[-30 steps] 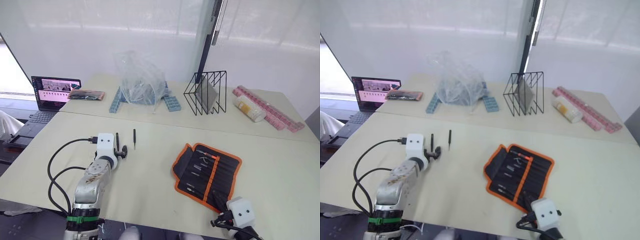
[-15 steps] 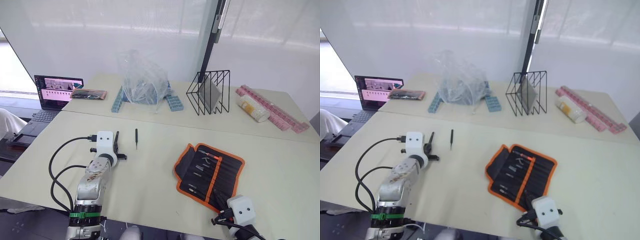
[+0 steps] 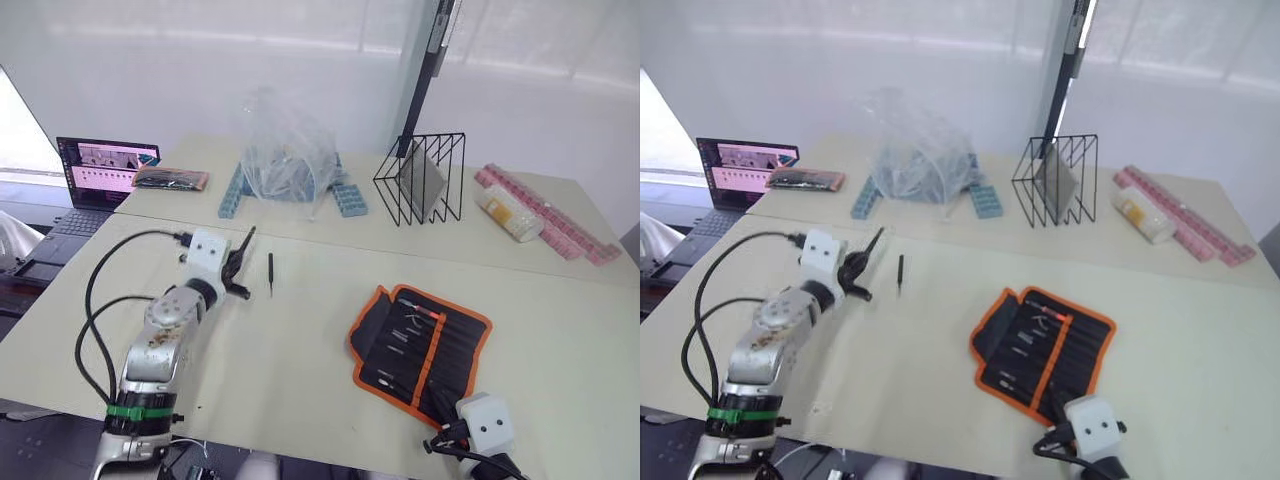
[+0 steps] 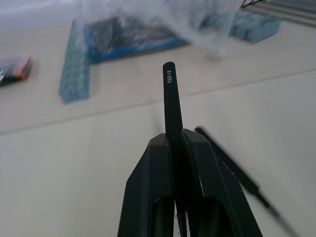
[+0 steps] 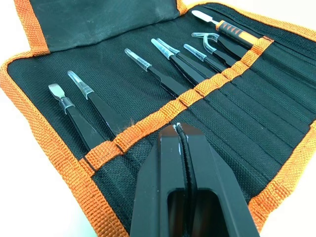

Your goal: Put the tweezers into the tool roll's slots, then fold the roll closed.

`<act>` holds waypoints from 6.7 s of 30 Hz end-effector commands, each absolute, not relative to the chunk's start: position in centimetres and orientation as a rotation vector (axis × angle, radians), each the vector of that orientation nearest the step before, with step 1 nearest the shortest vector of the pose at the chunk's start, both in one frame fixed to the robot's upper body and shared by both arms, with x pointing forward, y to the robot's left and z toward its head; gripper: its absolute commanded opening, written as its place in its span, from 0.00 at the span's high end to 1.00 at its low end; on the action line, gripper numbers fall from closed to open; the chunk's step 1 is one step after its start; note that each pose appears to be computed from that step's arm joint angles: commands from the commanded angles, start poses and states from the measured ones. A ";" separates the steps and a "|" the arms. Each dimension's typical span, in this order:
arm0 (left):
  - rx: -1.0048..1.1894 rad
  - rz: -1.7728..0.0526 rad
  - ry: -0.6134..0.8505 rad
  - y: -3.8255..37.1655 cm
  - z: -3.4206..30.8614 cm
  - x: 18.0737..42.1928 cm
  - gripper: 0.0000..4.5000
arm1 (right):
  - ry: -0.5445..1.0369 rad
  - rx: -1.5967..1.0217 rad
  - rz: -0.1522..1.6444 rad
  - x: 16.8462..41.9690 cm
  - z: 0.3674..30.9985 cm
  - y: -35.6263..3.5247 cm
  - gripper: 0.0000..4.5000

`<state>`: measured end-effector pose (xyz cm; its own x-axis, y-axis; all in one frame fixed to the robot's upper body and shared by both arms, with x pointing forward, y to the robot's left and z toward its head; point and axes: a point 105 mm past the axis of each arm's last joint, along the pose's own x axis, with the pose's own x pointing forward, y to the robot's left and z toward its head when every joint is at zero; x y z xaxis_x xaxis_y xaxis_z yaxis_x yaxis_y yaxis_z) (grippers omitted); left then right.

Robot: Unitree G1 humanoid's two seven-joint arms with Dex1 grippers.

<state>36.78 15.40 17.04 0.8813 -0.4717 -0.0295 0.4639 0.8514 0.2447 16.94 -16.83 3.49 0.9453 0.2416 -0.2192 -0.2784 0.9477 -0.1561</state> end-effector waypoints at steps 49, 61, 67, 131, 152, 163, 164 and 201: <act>1.187 -1.758 0.158 -3.7 11.3 29.0 0.99 | 0.374 -0.190 0.398 13.8 1.6 -15.9 1.00; 1.190 -1.814 0.105 -4.8 10.2 27.6 0.99 | 0.375 -0.187 0.390 13.9 1.7 -15.8 1.00; 1.184 -1.841 0.082 -5.6 10.1 26.9 0.99 | 0.373 -0.189 0.389 14.0 1.8 -15.7 1.00; 0.931 -1.844 -0.174 -7.6 14.6 27.7 0.09 | 0.370 -0.192 0.382 14.6 1.6 -15.3 1.00; 0.457 -0.993 0.215 15.2 14.1 31.3 0.01 | 0.367 -0.215 0.411 15.5 1.2 -16.2 1.00; 0.314 -0.495 0.253 21.6 11.6 23.4 0.01 | 0.377 -0.224 0.443 15.8 0.9 -16.6 1.00; 0.314 -0.454 0.263 22.0 11.3 22.7 0.01 | 0.377 -0.223 0.447 15.8 0.8 -16.6 1.00; 0.142 -0.159 0.281 16.5 7.4 31.4 0.01 | 0.353 -0.222 0.442 16.7 1.0 -16.6 1.00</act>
<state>30.81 16.82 7.33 0.9428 -0.1461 -0.2997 0.1836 0.9778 0.1009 17.64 -15.80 3.60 0.8718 0.4110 -0.2664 -0.4601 0.8738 -0.1576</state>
